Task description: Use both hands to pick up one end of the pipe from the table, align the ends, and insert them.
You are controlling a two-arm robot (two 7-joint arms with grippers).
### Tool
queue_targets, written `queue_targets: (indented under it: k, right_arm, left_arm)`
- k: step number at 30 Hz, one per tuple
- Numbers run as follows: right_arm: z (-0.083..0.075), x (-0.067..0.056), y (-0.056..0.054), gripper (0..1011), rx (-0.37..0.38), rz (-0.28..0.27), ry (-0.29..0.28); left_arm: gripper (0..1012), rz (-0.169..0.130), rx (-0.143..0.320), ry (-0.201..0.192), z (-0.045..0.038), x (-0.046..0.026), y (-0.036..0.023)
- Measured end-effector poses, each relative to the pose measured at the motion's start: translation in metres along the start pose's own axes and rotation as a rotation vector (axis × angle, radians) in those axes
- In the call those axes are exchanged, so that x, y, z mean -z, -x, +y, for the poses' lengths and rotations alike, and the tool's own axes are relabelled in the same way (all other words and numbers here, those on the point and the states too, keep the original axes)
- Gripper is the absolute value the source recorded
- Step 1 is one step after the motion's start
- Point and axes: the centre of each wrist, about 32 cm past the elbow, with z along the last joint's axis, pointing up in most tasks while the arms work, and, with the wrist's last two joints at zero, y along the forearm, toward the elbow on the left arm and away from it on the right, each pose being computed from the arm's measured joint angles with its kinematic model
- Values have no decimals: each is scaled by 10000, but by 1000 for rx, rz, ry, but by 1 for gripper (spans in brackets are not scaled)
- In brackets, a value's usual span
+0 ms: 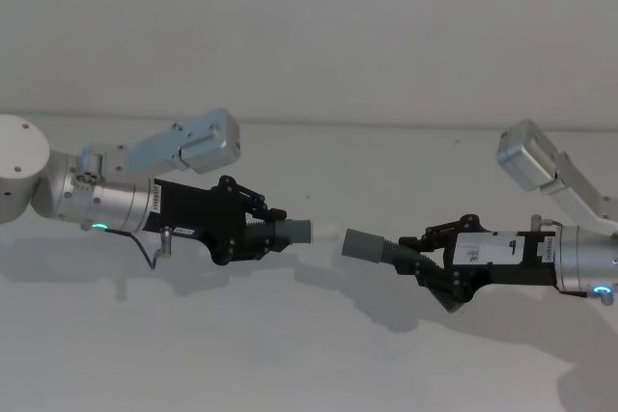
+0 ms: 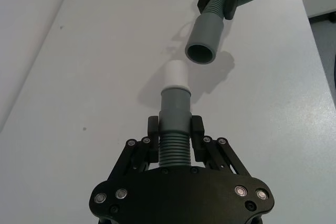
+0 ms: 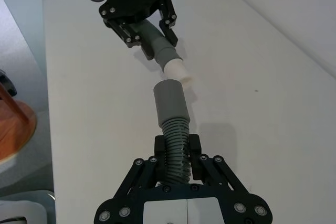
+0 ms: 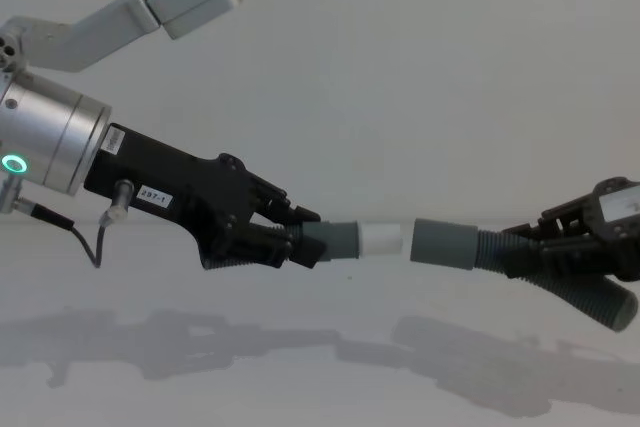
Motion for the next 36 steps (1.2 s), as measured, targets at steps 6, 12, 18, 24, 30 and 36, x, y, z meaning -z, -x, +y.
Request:
queue_targets:
  k: [6,12,18,24,30,36]
  right_arm:
    - [6,8,-15,264,4,11,-2]
    - [20,19,-26,264,3,23,-5]
    - [37,29,-32,264,1,33,-7]
    - [52,41,-34,264,1,45,-7]
    - [63,50,-36,263,1,56,-9]
    - [74,56,-34,263,1,65,-11]
  left_arm:
    - [345,1,4,-1,-8,-5,5]
    - [345,4,7,-1,-16,-6,12]
    - [345,8,8,-2,-19,-8,21]
    - [345,11,8,-1,-18,-7,32]
    - [345,13,8,-1,-10,-3,46]
    - [345,14,8,0,-3,-2,61]
